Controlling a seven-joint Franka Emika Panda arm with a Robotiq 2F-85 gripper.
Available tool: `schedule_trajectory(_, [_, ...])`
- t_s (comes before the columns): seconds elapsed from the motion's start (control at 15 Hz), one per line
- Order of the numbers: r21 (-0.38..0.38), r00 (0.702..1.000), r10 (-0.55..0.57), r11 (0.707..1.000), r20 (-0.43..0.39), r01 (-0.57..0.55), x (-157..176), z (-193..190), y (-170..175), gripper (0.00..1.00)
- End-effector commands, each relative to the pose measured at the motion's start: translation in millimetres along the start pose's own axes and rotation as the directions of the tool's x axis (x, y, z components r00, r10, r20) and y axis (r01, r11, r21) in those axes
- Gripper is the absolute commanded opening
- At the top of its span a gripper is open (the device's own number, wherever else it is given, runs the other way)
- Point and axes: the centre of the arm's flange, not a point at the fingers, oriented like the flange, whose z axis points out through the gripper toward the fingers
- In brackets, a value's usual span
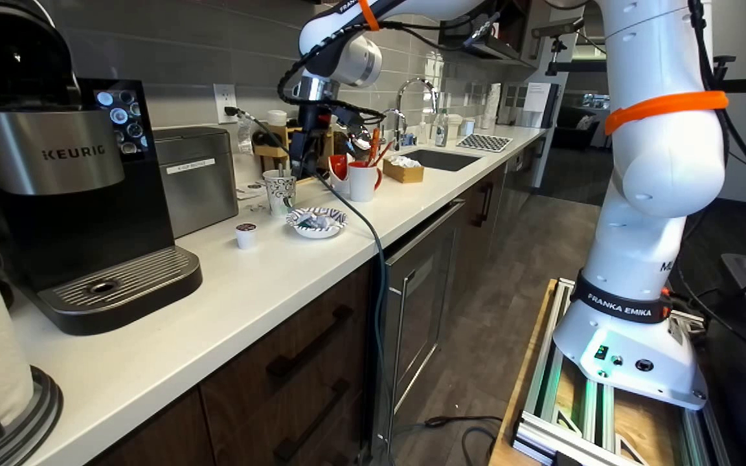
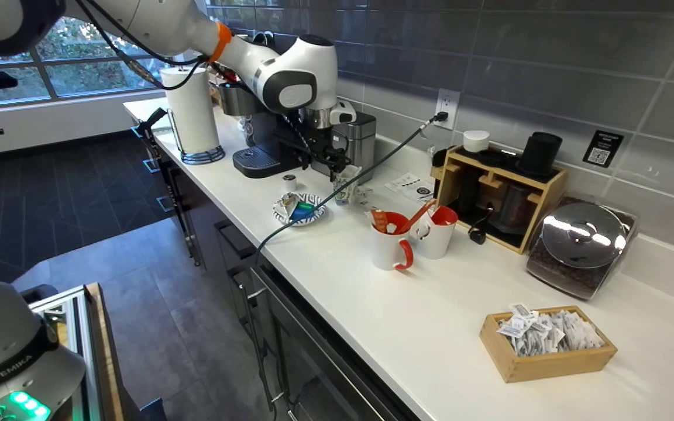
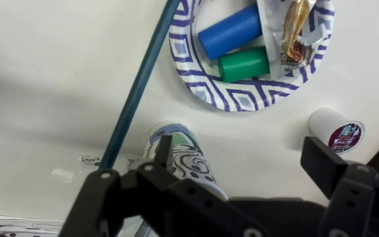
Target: Take the knives out of the coffee cup and put it into the mug cup
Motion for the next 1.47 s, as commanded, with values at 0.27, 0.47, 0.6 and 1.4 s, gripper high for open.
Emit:
schedule_trajectory(0.27, [-0.056,0.989,0.144,0.988,-0.021,-0.145,23.9,7.7,32.6,1.0])
schedule_trajectory(0.47, [-0.059,0.982,0.182,0.981,-0.045,-0.184,30.7,5.1,38.8,1.0])
schedule_trajectory(0.6, [-0.061,0.979,0.194,0.978,-0.063,-0.198,35.3,3.0,38.0,1.0])
schedule_trajectory(1.4, [-0.078,0.971,0.219,0.971,-0.096,-0.227,47.6,6.0,26.7,0.58])
